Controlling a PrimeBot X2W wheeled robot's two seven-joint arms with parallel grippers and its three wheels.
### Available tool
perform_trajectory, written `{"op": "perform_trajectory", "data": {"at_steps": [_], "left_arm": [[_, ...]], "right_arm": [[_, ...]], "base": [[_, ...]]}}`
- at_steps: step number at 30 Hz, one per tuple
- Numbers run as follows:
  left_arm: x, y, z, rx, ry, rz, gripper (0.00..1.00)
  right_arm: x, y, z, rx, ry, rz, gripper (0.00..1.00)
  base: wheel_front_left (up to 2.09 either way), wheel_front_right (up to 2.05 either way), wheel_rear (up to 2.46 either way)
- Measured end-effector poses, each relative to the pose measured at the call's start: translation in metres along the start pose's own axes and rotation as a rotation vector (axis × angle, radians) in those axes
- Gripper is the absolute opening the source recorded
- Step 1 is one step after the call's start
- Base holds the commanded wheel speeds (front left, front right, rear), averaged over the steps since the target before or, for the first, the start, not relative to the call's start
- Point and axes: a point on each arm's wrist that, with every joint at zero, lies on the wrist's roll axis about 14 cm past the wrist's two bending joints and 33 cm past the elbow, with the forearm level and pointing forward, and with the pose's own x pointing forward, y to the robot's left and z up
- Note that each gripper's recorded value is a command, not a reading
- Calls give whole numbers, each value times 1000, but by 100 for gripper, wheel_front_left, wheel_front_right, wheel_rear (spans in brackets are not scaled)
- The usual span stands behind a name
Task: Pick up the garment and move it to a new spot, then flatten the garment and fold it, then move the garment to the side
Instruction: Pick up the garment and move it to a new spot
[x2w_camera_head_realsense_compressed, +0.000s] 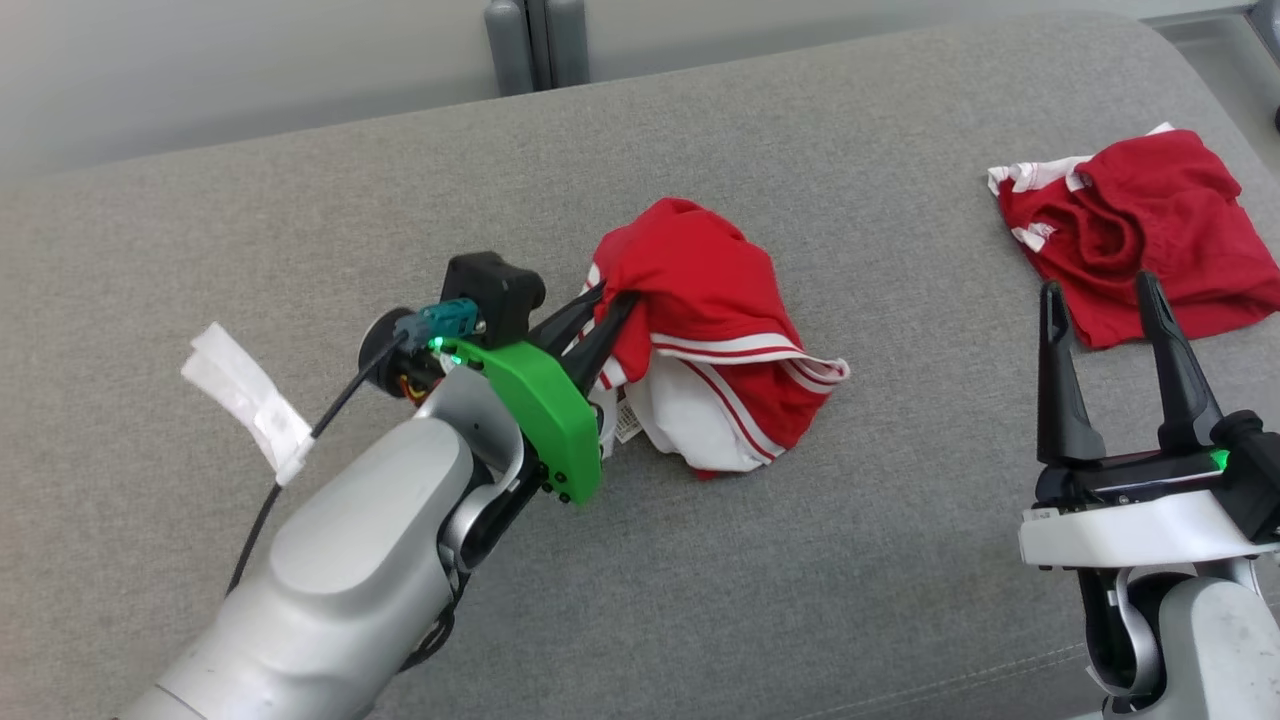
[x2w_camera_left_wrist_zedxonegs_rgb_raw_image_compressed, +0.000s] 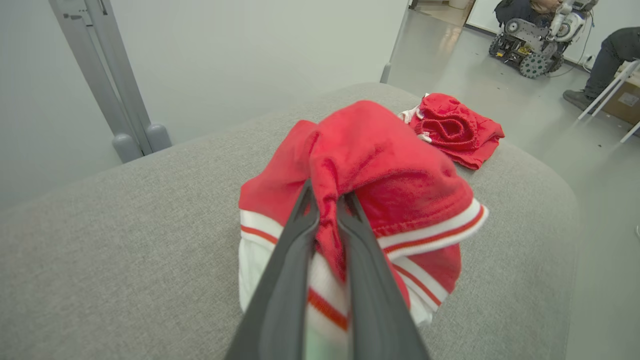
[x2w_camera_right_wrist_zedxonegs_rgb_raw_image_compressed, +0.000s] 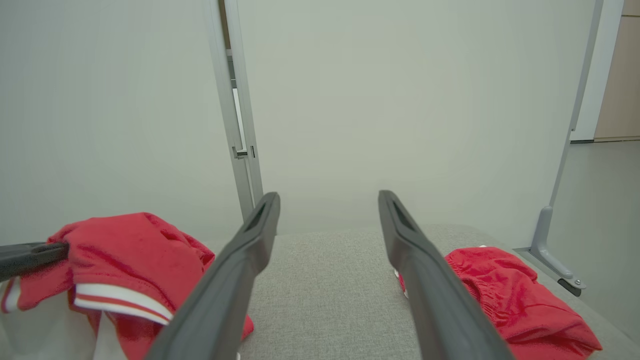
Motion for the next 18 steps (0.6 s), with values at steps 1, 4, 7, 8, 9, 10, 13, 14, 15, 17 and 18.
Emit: {"op": "perform_trajectory", "data": {"at_steps": [1, 4, 7, 8, 9, 10, 13, 14, 15, 17, 18], "left_arm": [[1, 3, -11, -23, 8, 16, 0], [3, 23, -37, -47, 13, 91, 5], [-1, 46, -59, -69, 23, 177, 100], [-2, 49, -64, -70, 31, 189, 100], [-4, 53, -68, -73, 33, 204, 100], [-5, 55, -68, -74, 24, 215, 100], [-6, 60, -58, -85, -16, 254, 100], [-8, 60, -57, -85, -23, 261, 100], [-10, 60, -53, -91, -41, 269, 100], [-17, 59, -39, -76, -90, 282, 100], [-22, 60, -32, -78, -116, 297, 100]], "right_arm": [[0, 1, -3, 0, 6, 3, 100], [1, 4, -12, 4, 30, 11, 100], [2, 12, -19, 13, 47, 34, 100], [2, 14, -20, 15, 50, 39, 100], [2, 16, -22, 18, 55, 45, 100], [2, 18, -23, 20, 58, 49, 100], [1, 23, -26, 26, 67, 62, 100], [1, 25, -25, 29, 66, 68, 100], [1, 27, -24, 33, 63, 74, 100], [0, 31, -22, 37, 57, 86, 100], [-1, 33, -21, 38, 58, 90, 100]], "base": [[0, 0, 0], [0, 0, 0], [0, 0, 0], [0, 0, 0], [0, 0, 0], [0, 0, 0], [0, 0, 0], [0, 0, 0], [0, 0, 0], [0, 0, 0], [0, 0, 0]]}}
